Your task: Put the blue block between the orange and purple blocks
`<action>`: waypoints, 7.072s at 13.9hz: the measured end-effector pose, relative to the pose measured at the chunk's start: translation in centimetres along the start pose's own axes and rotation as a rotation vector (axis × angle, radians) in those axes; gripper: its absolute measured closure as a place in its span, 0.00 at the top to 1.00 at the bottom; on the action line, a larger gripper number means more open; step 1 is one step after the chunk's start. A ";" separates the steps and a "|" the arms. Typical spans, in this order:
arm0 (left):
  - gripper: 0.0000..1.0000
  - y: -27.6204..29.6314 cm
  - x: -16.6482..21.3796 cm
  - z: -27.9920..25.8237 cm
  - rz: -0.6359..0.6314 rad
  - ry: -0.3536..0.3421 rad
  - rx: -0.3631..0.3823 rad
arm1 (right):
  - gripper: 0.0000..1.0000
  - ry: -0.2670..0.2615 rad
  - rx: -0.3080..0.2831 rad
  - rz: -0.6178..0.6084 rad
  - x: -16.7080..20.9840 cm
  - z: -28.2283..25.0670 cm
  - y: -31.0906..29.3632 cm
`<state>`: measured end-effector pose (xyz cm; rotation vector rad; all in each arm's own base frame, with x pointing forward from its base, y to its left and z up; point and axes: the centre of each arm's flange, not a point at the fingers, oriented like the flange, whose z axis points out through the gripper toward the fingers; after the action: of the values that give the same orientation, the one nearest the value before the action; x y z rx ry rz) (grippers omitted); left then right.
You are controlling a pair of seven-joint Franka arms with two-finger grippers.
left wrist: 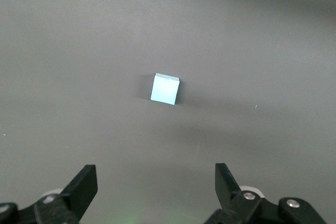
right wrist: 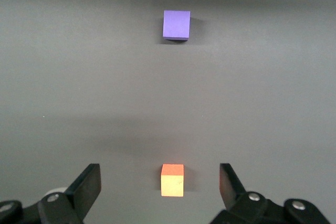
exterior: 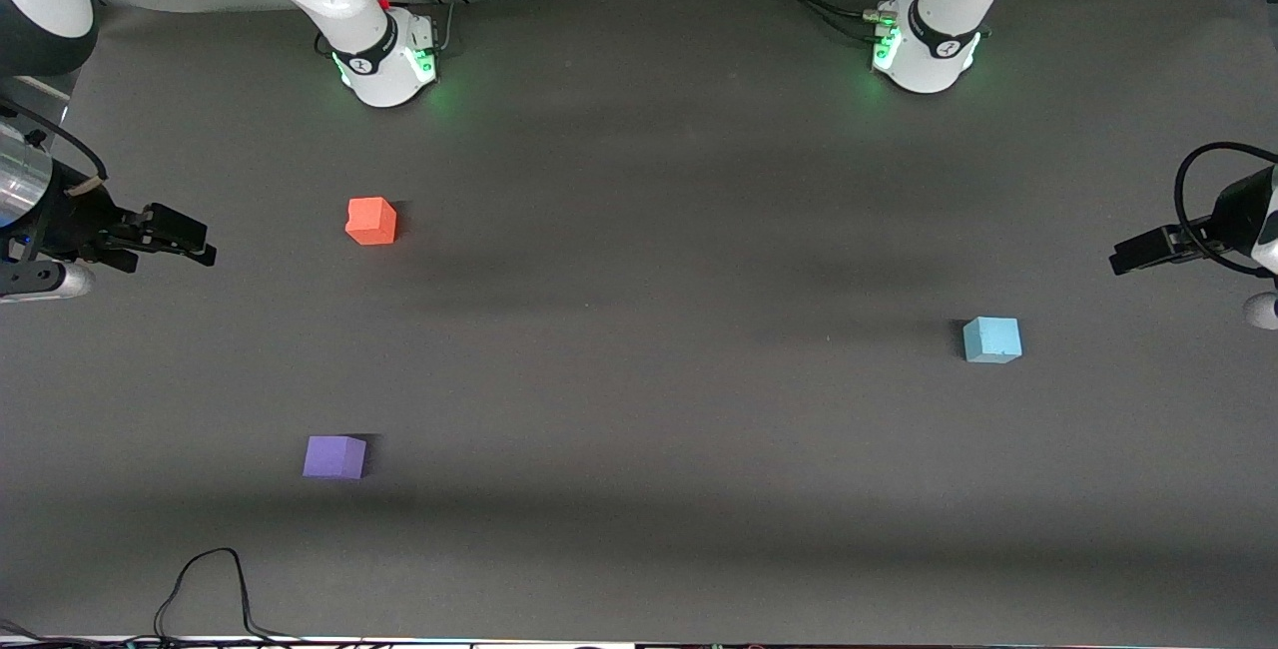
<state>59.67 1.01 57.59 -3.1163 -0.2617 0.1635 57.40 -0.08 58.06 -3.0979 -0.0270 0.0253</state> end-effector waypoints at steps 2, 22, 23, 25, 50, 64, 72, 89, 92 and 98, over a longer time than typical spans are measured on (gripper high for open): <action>1.00 0.4 -0.1 0.0 0.006 0.000 0.003 | 1.00 0.005 0.000 0.002 0.1 0.0 0.1; 1.00 -2.6 1.5 25.8 -0.006 0.028 0.001 | 1.00 0.014 -0.001 0.011 0.7 0.9 0.6; 1.00 -2.3 1.3 28.5 0.000 0.027 0.003 | 1.00 0.013 -0.001 0.011 0.7 1.0 0.7; 1.00 -1.7 1.5 31.6 0.010 0.029 0.005 | 1.00 0.014 -0.002 0.011 0.8 1.1 0.7; 0.56 -1.2 0.9 28.3 0.032 0.038 -0.001 | 1.00 0.018 -0.002 0.017 1.0 1.4 1.0; 0.56 9.6 -3.6 -1.2 -0.057 0.012 -0.013 | 1.00 0.011 -0.003 0.019 1.2 2.0 1.1; 0.56 38.2 -7.9 4.9 -0.254 -0.004 -0.041 | 1.00 0.039 -0.004 0.050 0.5 0.3 2.9; 0.60 48.2 -13.0 37.1 -0.246 0.047 -0.053 | 1.00 -0.064 0.008 0.000 3.6 9.2 -0.5; 0.90 48.1 -12.8 36.9 -0.245 0.055 -0.049 | 1.00 -0.077 0.031 -0.056 4.2 11.3 -4.9; 1.00 39.9 -6.7 22.9 -0.293 0.085 0.014 | 1.00 -0.064 0.105 -0.107 4.2 13.5 -14.5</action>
<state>57.36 -39.42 34.73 -3.0142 -0.7041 0.0287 61.09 15.06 45.17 -2.9843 -0.1875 0.1188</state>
